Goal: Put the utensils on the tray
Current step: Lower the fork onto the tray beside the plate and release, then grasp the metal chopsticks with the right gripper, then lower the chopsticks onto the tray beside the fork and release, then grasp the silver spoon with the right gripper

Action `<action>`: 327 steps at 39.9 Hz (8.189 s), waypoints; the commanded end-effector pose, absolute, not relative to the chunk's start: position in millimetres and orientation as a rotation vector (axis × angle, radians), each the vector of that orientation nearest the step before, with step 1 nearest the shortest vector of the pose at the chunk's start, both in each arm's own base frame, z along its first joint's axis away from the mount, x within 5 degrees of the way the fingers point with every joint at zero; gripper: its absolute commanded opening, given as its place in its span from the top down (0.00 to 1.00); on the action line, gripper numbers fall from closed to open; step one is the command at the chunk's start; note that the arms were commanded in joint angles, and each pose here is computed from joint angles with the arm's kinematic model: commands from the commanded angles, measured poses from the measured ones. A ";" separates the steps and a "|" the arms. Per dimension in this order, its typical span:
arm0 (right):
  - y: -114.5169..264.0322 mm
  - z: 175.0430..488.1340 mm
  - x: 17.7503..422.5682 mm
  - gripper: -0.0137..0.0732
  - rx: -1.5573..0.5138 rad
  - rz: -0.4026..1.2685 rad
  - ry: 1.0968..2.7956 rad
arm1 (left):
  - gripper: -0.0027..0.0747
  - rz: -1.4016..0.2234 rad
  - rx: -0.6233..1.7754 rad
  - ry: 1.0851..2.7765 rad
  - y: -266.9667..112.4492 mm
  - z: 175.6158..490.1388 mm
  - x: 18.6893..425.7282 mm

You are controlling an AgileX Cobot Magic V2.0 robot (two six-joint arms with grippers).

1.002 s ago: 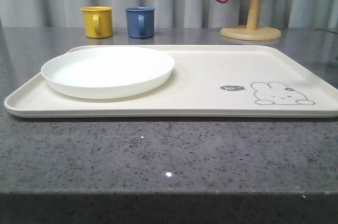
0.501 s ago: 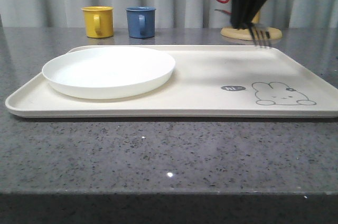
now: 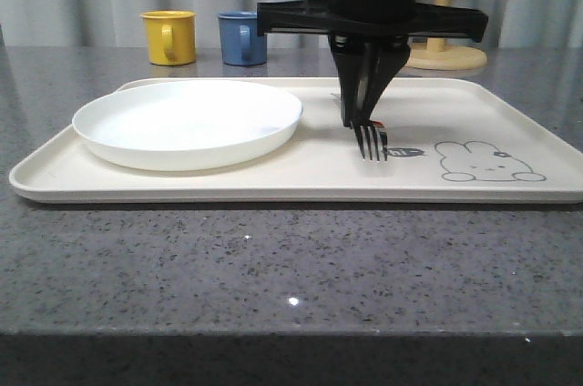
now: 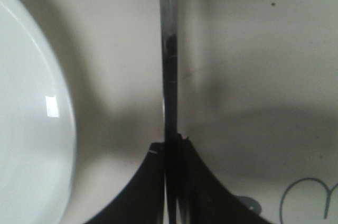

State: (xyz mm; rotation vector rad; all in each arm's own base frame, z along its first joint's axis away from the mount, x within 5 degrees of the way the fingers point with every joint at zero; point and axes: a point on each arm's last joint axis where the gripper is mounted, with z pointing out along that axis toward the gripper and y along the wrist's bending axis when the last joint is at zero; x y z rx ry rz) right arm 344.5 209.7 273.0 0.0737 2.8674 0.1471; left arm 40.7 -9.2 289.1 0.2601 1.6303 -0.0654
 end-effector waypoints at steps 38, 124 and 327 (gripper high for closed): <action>196.7 359.8 344.4 0.47 0.037 0.106 2.727 | 0.99 -0.079 0.231 1.536 -9.1 304.8 40.4; -41.0 292.9 319.4 0.74 0.354 -0.076 2.915 | 0.99 -0.079 0.231 1.536 -9.1 304.8 40.4; -41.2 358.0 320.2 0.84 0.403 -0.068 2.802 | 0.99 -0.077 0.229 1.536 -9.0 304.8 40.4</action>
